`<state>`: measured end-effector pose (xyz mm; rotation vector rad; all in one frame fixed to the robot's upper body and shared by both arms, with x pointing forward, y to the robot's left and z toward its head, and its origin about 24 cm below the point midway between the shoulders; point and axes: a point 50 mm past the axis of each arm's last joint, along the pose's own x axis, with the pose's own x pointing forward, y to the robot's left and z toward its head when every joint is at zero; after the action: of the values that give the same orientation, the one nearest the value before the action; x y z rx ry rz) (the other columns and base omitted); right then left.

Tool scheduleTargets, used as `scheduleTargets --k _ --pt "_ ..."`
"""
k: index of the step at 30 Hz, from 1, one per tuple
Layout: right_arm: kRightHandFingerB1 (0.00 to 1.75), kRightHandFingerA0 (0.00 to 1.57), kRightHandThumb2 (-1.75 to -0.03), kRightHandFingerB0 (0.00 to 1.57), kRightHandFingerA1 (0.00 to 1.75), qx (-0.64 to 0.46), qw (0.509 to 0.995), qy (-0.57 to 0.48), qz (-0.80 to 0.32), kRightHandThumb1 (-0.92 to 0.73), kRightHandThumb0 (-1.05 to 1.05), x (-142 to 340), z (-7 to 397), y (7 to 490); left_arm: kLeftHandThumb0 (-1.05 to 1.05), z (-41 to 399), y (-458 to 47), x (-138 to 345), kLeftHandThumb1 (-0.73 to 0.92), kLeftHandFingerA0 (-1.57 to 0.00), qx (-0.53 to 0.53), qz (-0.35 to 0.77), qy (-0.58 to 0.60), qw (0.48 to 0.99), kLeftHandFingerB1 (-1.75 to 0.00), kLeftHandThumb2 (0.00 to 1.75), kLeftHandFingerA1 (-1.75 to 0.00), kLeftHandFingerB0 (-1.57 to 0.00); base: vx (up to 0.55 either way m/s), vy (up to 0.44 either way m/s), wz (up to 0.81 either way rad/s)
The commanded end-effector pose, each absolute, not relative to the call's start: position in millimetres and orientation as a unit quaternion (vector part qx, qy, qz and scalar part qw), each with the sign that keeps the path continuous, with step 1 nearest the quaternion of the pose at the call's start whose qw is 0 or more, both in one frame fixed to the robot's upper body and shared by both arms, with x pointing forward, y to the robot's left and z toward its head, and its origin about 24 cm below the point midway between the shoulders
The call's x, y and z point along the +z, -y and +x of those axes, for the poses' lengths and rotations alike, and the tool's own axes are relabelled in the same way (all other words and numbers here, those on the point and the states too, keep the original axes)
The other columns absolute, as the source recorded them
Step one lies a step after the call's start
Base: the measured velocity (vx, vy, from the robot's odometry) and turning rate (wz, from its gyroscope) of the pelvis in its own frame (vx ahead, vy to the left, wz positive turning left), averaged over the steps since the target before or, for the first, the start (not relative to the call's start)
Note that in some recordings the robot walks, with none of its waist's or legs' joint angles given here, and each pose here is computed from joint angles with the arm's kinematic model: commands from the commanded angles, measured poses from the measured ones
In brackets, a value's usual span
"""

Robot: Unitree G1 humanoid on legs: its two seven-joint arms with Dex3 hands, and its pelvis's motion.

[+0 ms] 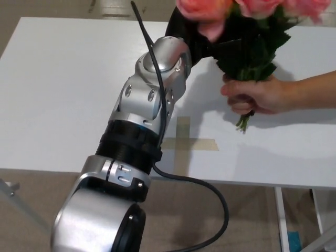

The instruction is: Use the left hand to pick up the rose and passes it to a human.

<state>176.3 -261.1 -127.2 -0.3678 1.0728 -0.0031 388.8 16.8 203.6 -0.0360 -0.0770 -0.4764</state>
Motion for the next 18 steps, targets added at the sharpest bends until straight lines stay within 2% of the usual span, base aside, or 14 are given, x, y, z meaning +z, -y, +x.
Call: scheduleTargets --k 1,3,4,7,10,14,18 --pt "0.41 0.63 -0.59 0.55 0.44 -0.004 0.839 -0.516 -0.172 -0.64 -0.41 -128.5 171.6 264.0 -0.75 387.6 -18.7 205.3 0.41 0.00 -0.297 0.037 0.038 0.953 -0.02 0.78 0.00 0.00 0.00 0.000 0.00" --pt "0.41 0.63 -0.59 0.55 0.44 -0.003 0.839 -0.516 -0.172 -0.64 -0.41 -128.5 171.6 264.0 -0.75 387.5 -18.9 205.3 0.41 0.00 -0.299 0.038 0.037 0.953 -0.02 0.78 0.00 0.00 0.00 0.000 0.00" --pt "0.41 0.63 -0.60 0.55 0.44 -0.002 0.840 -0.515 -0.172 -0.64 -0.41 -128.1 172.5 263.9 -0.91 389.8 -25.9 208.0 0.47 0.00 -0.307 0.083 0.032 0.948 -0.05 0.58 0.00 0.00 0.00 0.000 0.00" --pt "0.41 0.63 -0.60 0.55 0.44 -0.002 0.839 -0.516 -0.170 -0.64 -0.42 -128.3 172.4 263.4 -0.91 391.5 -31.7 207.3 0.46 0.00 -0.316 0.100 0.024 0.943 -0.01 0.62 0.00 0.00 0.00 0.000 0.00" --pt "0.41 0.63 -0.60 0.56 0.44 -0.002 0.839 -0.516 -0.169 -0.64 -0.42 -128.2 172.3 263.7 -0.86 392.0 -36.3 206.6 0.47 0.00 -0.330 0.111 0.019 0.937 0.00 0.58 0.00 0.00 0.00 0.000 0.00" --pt "0.42 0.63 -0.60 0.57 0.44 -0.001 0.839 -0.517 -0.168 -0.64 -0.42 -128.4 172.3 263.4 -0.82 395.1 -57.6 199.9 0.47 0.00 -0.342 0.207 -0.003 0.917 0.00 0.55 0.00 0.00 0.00 0.000 0.00" --pt "0.42 0.63 -0.60 0.57 0.44 -0.002 0.840 -0.516 -0.167 -0.64 -0.42 -127.7 173.5 263.6 -0.83 397.7 -72.3 199.6 0.47 0.00 -0.340 0.239 -0.012 0.910 0.00 0.57 0.00 0.00 0.00 0.000 0.00"
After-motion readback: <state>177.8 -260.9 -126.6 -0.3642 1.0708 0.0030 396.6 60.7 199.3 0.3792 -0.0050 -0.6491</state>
